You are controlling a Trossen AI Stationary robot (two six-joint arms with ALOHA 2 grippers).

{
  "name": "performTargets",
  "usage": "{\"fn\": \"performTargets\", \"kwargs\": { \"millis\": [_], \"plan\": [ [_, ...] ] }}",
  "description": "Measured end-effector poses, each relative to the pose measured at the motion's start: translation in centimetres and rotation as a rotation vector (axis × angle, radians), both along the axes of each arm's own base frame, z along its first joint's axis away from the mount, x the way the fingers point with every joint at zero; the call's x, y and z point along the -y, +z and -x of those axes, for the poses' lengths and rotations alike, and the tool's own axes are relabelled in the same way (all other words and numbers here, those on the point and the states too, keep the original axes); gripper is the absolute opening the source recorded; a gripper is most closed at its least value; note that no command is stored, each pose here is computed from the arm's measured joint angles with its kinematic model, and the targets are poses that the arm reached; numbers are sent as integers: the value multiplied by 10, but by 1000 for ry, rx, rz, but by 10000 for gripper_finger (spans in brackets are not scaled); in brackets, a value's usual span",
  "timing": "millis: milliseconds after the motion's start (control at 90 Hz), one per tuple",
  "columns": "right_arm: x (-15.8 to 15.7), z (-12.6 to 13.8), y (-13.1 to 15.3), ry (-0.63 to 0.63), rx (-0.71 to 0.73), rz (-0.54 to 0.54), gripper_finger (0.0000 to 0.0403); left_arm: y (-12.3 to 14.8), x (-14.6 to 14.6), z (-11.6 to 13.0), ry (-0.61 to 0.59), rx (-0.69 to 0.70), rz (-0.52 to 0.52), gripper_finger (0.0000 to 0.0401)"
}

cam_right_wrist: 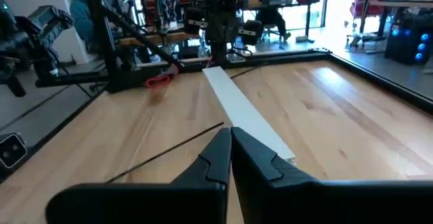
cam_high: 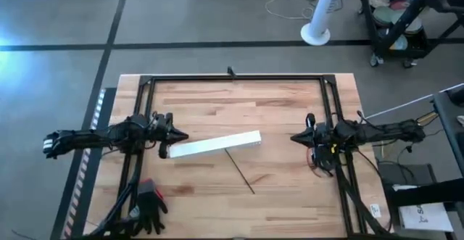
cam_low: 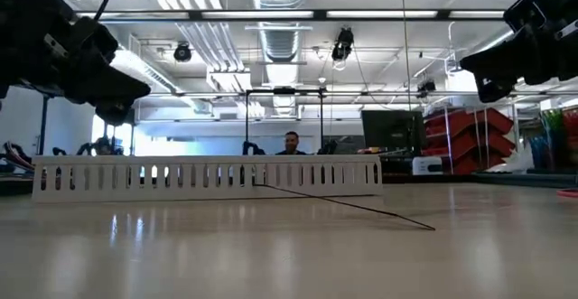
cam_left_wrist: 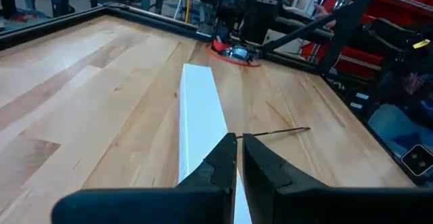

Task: Ziptie cables
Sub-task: Return to Home Position

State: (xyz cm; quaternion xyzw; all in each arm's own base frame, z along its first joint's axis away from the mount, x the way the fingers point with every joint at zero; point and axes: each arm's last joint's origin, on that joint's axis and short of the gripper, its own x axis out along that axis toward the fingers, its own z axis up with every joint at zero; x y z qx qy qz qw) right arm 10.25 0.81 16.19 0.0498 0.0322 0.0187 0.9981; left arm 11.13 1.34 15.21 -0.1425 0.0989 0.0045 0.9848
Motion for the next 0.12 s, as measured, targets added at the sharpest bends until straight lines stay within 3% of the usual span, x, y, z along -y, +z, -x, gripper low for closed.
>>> {"fn": "performTargets", "kwargs": {
  "millis": [122],
  "plan": [
    [0, 0, 0, 0, 0, 0, 0, 0, 0, 0, 0, -4, 1, 3]
  ]
}}
